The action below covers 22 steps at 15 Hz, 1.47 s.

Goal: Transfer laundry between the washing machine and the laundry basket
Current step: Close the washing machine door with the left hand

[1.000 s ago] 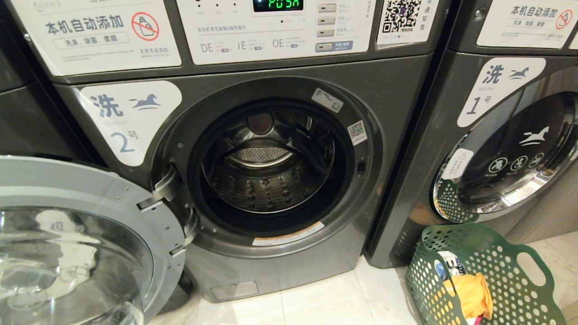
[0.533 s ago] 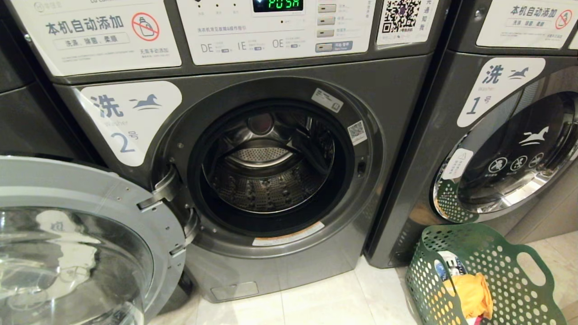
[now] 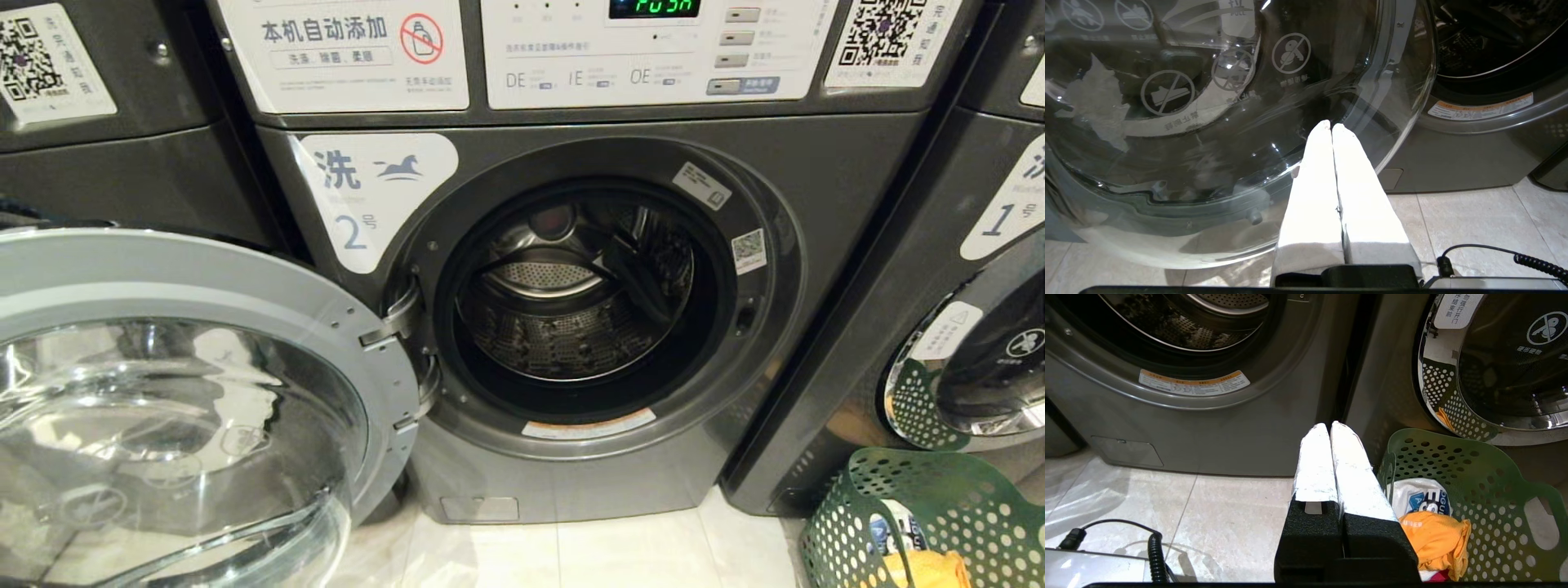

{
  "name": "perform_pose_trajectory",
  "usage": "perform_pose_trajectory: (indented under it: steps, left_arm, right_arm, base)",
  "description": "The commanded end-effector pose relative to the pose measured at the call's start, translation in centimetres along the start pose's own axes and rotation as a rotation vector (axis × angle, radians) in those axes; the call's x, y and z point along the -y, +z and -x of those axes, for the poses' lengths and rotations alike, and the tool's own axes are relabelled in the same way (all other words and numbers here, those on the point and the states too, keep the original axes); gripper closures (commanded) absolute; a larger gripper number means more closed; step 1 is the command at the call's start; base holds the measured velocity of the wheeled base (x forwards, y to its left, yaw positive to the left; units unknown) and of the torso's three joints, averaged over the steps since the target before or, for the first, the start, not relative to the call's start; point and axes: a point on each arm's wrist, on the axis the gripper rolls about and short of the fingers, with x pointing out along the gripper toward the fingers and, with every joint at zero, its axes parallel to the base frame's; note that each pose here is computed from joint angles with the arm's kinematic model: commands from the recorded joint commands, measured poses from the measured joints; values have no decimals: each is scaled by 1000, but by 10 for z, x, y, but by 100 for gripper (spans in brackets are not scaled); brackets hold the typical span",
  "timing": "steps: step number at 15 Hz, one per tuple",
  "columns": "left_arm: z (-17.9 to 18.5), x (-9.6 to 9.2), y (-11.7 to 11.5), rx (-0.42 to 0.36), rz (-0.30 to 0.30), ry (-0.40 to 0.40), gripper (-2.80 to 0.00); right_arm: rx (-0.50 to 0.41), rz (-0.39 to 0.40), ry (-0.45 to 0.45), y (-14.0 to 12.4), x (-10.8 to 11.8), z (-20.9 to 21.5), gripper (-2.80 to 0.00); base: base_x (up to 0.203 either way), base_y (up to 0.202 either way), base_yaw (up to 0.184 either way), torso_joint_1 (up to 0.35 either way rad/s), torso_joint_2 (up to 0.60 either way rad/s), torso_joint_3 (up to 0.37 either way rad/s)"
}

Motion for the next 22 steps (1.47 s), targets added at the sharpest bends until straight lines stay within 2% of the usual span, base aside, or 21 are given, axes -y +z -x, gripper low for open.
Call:
perform_pose_trajectory:
  steps: [1,7,19,22]
  left_arm:
    - [0,0,0,1,1,1,0]
    - [0,0,0,1,1,1,0]
    - [0,0,0,1,1,1,0]
    - [0,0,0,1,1,1,0]
  right_arm:
    - [-1,1,1,0,0,0,0]
    - [-1,-2,1,0,0,0,0]
    - [-1,-2,1,0,0,0,0]
    - [-1,-2,1,0,0,0,0]
  base:
    - [0,0,0,0,0,0]
    - [-8,0,1,0,0,0]
    - [-175,0,4,3,2,2]
    - [-77,0,3,-3,1,2]
